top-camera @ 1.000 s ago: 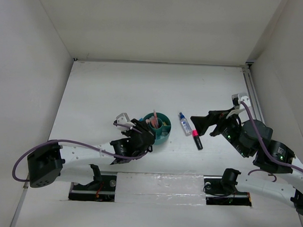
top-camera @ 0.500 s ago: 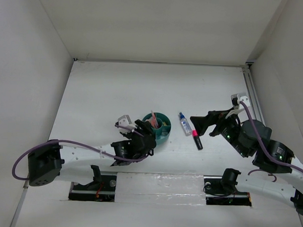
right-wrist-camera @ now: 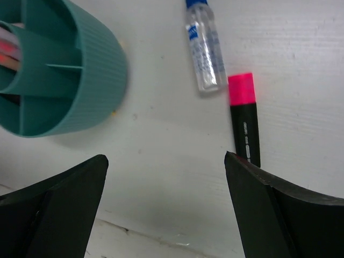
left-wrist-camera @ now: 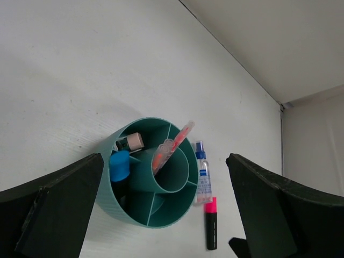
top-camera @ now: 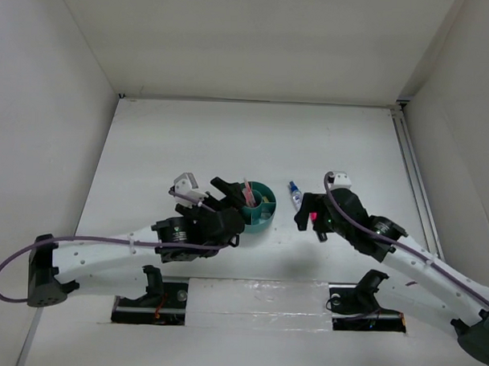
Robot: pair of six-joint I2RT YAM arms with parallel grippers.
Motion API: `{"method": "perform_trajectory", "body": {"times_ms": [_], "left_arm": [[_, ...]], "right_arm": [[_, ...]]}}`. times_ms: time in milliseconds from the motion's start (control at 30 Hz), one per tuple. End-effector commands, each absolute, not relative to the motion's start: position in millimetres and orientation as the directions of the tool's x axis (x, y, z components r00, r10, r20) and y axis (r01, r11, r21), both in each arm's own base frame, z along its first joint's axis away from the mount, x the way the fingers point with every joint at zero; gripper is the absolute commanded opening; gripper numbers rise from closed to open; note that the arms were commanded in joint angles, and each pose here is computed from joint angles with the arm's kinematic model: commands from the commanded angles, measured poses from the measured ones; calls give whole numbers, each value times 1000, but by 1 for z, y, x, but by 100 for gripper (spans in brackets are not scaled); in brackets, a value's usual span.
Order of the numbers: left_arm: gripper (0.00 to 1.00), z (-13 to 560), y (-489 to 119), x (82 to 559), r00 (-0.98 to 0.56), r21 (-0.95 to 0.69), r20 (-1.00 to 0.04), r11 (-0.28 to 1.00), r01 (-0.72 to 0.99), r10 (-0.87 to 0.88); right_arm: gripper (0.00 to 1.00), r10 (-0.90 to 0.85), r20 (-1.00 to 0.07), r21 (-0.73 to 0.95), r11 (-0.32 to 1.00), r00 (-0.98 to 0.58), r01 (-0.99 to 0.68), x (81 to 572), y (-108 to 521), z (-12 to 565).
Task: Sort the stationery into containers
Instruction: Place the pen in the storage box, then pick up the pen from the center of the board.
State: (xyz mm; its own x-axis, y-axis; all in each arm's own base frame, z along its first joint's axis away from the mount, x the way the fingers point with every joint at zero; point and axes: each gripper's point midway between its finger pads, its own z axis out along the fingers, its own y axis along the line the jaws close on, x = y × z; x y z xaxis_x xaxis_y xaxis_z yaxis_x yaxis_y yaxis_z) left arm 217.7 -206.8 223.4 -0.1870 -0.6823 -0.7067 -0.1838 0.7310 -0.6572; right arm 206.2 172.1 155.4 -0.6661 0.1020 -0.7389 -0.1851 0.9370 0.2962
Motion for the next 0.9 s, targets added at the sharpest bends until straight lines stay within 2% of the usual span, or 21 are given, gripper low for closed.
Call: {"method": "perform_trajectory", "body": {"times_ms": [0, 100, 200, 567, 867], "left_arm": [[100, 229, -166, 207, -176, -615, -732, 749, -247, -659], [100, 232, -156, 198, -228, -603, -726, 761, -240, -648], [100, 223, -149, 190, -282, -581, -731, 784, -218, -621], [100, 208, -135, 177, -340, -611, -706, 777, -151, -621], [100, 207, -138, 178, -349, -585, -734, 803, -109, -582]], "right_arm": [[95, 220, -698, 444, 880, -682, -171, 209, 184, 157], [94, 274, -639, 498, 860, -719, -115, 209, 178, 128], [90, 312, -634, 505, 860, -708, -73, 215, 166, 112], [90, 270, -601, 353, 934, -752, 54, 237, 143, 71], [90, 314, -607, 338, 933, -729, 120, 243, 136, 70]]}}
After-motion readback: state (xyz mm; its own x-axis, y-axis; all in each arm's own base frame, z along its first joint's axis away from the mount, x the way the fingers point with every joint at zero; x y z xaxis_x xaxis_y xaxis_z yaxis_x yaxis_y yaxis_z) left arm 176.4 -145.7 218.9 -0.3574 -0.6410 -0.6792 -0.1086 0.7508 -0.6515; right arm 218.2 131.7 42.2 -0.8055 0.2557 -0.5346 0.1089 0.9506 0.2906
